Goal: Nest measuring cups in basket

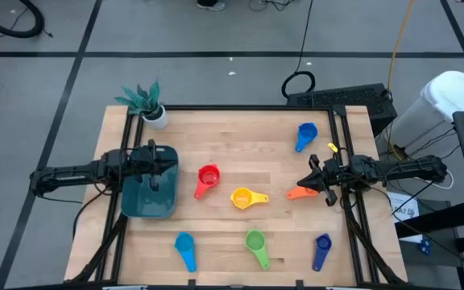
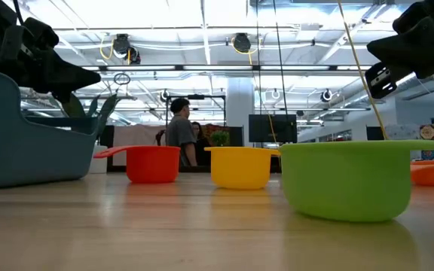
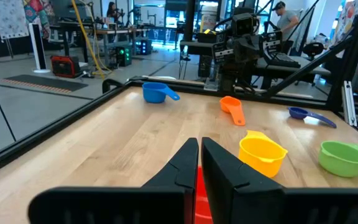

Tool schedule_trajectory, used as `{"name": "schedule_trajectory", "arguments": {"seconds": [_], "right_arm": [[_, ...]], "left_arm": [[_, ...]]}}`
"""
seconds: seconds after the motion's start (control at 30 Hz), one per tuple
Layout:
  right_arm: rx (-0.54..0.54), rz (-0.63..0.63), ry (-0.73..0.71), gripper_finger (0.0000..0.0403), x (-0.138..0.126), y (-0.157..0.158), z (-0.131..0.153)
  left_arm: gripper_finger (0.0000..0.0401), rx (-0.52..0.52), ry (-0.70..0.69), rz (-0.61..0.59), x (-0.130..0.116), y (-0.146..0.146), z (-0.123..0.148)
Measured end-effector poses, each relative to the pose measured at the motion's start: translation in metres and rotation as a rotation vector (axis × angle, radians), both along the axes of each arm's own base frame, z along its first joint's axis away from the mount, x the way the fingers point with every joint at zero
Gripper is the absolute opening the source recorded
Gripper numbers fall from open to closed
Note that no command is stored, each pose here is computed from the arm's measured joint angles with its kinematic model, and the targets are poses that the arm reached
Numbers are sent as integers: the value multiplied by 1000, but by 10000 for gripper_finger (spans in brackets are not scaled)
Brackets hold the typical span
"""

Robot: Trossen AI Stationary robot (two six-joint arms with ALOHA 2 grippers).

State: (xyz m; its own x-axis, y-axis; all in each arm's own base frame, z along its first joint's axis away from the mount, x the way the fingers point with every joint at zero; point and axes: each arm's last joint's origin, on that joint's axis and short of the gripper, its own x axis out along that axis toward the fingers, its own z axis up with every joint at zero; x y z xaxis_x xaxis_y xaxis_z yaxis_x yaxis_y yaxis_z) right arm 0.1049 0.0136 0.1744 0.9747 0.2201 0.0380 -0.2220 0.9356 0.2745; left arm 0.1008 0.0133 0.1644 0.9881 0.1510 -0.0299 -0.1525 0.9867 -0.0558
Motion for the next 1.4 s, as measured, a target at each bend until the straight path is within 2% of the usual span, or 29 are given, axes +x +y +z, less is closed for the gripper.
{"name": "schedule_trajectory", "arguments": {"seconds": [0.8,1.4], "right_arm": [[-12,-1,-4,0,0,0,0],[-9,-1,-58,0,0,0,5]], "left_arm": [[24,0,0,0,0,0,0],[24,0,0,0,0,0,0]]}}
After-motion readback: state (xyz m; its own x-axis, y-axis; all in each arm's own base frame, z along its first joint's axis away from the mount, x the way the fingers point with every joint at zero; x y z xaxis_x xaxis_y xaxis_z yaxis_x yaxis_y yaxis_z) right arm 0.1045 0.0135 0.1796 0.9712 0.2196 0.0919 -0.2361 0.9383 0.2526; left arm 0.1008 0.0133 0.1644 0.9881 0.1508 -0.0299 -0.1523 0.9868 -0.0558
